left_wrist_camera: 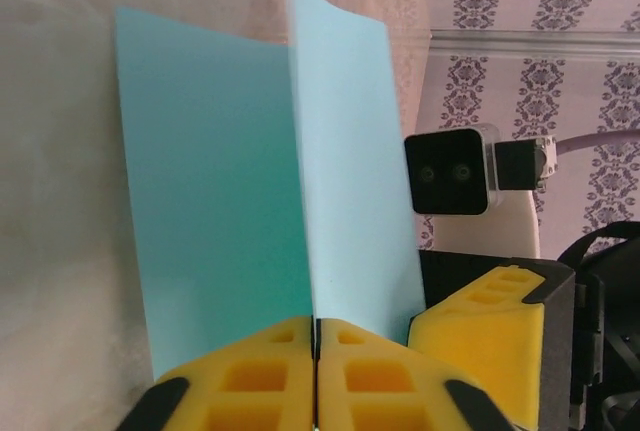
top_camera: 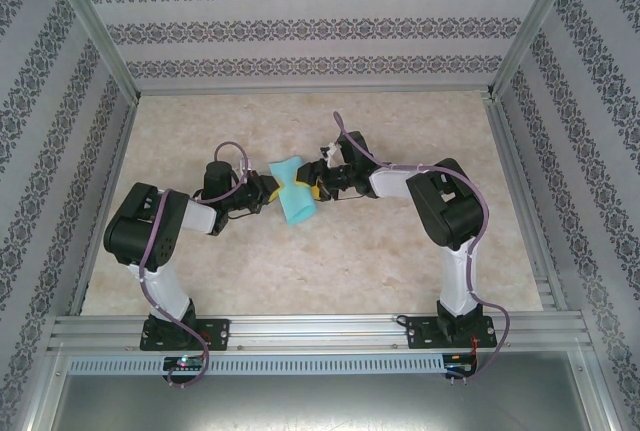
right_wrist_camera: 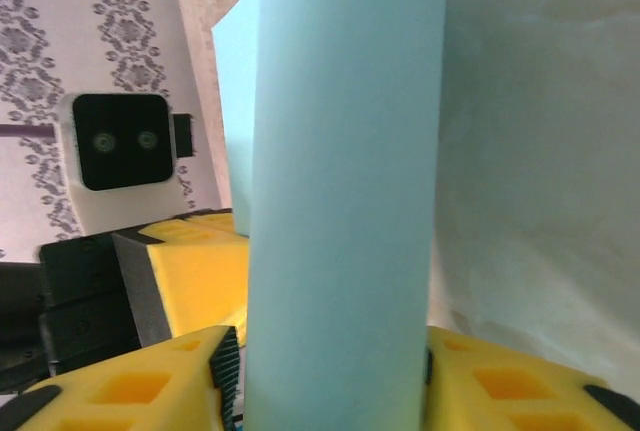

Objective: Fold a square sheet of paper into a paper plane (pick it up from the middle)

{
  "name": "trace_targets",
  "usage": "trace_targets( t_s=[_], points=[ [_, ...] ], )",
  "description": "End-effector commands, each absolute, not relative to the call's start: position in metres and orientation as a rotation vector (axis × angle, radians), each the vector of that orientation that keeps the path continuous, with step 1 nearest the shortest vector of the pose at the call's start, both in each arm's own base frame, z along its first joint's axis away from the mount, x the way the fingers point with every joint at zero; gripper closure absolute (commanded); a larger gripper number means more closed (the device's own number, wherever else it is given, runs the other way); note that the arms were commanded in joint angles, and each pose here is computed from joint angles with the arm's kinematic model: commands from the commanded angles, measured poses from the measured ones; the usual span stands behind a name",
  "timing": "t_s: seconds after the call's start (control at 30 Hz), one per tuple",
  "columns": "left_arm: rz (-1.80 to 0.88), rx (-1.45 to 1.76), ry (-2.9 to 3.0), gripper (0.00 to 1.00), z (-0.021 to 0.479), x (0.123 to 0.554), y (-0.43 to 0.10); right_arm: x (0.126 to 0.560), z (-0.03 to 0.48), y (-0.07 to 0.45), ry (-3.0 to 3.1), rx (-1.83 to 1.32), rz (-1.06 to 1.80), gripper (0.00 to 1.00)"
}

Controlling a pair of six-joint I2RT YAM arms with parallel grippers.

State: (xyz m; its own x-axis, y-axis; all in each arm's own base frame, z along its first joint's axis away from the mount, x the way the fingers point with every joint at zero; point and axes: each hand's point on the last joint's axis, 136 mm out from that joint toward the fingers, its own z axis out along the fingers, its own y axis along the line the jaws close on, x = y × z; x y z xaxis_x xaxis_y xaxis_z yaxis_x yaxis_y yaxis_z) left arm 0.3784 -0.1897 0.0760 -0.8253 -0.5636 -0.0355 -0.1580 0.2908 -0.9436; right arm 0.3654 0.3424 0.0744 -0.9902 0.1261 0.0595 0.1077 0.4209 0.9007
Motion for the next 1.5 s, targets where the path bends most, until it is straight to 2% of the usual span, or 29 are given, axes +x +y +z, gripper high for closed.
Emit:
trace_targets(
  t_s=[0.0,0.27,0.4,0.53,0.83,1.1,1.47],
  points=[
    [-1.528,-0.575,2.197,0.99,0.077,0.38,-0.193,0.361,0.074,0.331,2.661,0.191,1.577,0.44],
    [-1.504,-0.496,2.277,1.0,0.072,0.376,-0.209,0.353,0.083,0.3,2.738,0.062,1.228,0.27],
    [-1.496,-0.471,2.302,1.0,0.071,0.373,-0.217,0.35,0.082,0.28,2.783,-0.065,1.013,0.24],
    [-1.506,-0.448,2.321,1.0,0.069,0.37,-0.231,0.347,0.077,0.269,2.817,-0.171,0.929,0.24],
    [-1.532,-0.373,2.358,1.0,0.061,0.366,-0.277,0.352,0.072,0.227,2.833,-0.102,0.83,0.17],
    [-1.476,-0.36,2.411,1.0,0.048,0.361,-0.298,0.34,0.061,0.234,2.889,-0.143,0.953,0.23],
    [-1.335,-0.421,2.472,1.0,0.029,0.351,-0.283,0.33,0.035,0.239,2.971,-0.145,1.001,0.36]
  ],
)
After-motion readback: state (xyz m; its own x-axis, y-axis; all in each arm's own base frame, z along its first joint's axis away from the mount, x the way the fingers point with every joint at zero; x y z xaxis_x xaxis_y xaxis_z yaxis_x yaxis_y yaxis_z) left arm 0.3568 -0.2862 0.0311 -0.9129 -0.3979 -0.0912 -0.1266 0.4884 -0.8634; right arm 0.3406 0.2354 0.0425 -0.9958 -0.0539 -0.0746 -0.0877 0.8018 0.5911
